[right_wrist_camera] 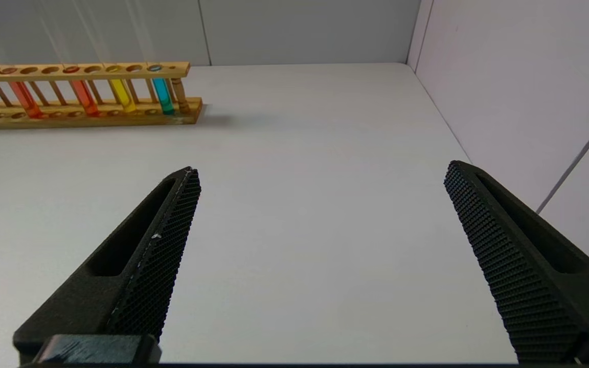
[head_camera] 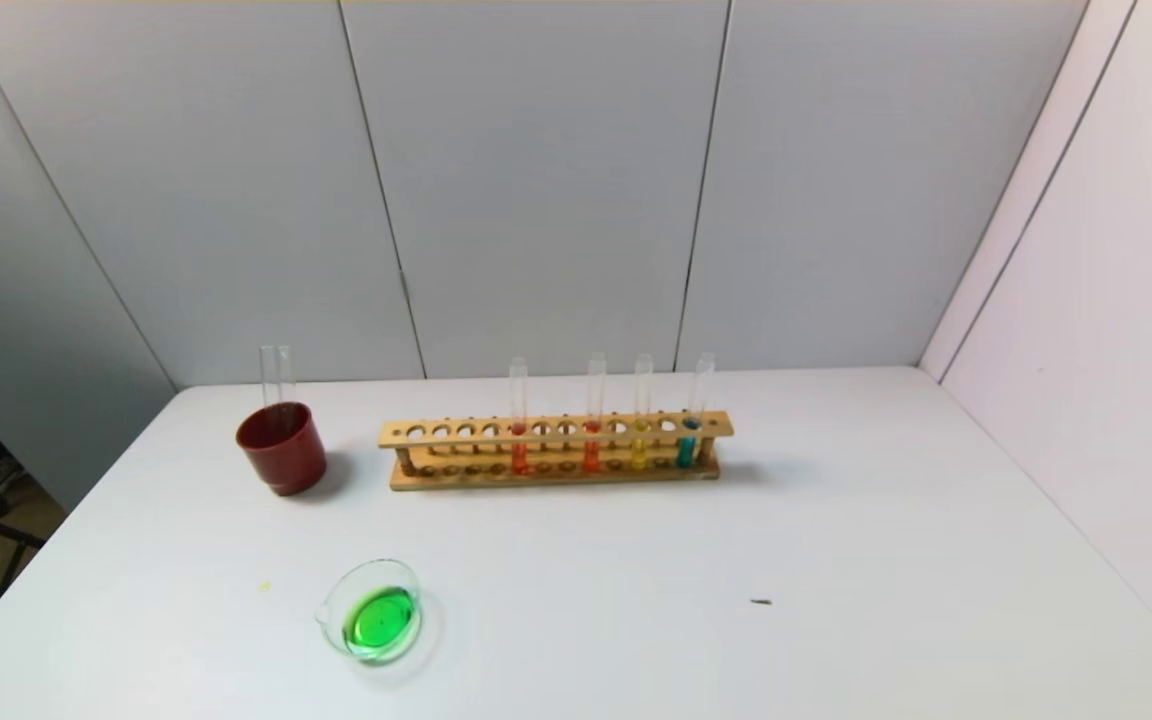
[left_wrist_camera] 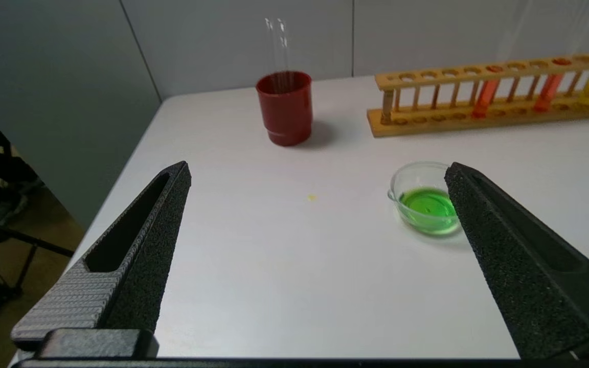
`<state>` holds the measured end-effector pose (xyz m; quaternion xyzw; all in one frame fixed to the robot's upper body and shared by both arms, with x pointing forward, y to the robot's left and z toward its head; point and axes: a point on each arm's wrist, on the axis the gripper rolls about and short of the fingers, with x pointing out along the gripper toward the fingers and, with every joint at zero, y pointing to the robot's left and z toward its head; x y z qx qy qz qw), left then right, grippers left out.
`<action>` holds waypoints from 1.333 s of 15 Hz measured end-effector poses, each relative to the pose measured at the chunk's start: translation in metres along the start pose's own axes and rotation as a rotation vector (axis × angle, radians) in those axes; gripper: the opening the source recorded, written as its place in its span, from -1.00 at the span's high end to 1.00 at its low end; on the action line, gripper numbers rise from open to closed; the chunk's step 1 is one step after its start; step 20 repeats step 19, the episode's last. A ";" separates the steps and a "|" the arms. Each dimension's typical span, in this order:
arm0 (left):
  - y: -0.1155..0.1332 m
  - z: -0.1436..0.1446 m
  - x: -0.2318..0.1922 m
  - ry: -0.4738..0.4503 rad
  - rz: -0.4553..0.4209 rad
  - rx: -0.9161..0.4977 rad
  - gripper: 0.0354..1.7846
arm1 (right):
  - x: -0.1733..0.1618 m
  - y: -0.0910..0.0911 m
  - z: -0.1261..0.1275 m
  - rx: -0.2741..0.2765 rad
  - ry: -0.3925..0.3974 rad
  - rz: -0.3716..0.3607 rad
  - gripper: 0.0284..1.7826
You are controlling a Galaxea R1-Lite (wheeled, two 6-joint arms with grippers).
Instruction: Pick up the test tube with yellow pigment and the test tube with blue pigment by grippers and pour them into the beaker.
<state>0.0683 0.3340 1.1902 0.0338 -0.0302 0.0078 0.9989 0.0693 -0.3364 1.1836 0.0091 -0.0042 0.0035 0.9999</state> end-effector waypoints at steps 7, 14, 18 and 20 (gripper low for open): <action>-0.001 -0.009 0.000 0.073 -0.025 -0.068 -0.96 | 0.000 0.000 0.000 0.000 0.000 0.000 -0.96; -0.001 -0.008 0.000 0.063 -0.020 -0.083 -0.96 | 0.000 0.000 0.000 0.002 0.000 -0.001 -0.96; -0.001 -0.008 0.000 0.063 -0.020 -0.083 -0.96 | 0.000 0.000 0.000 0.000 0.000 -0.001 -0.96; -0.001 -0.008 0.000 0.063 -0.020 -0.083 -0.96 | 0.000 0.000 0.000 0.000 0.000 0.000 -0.96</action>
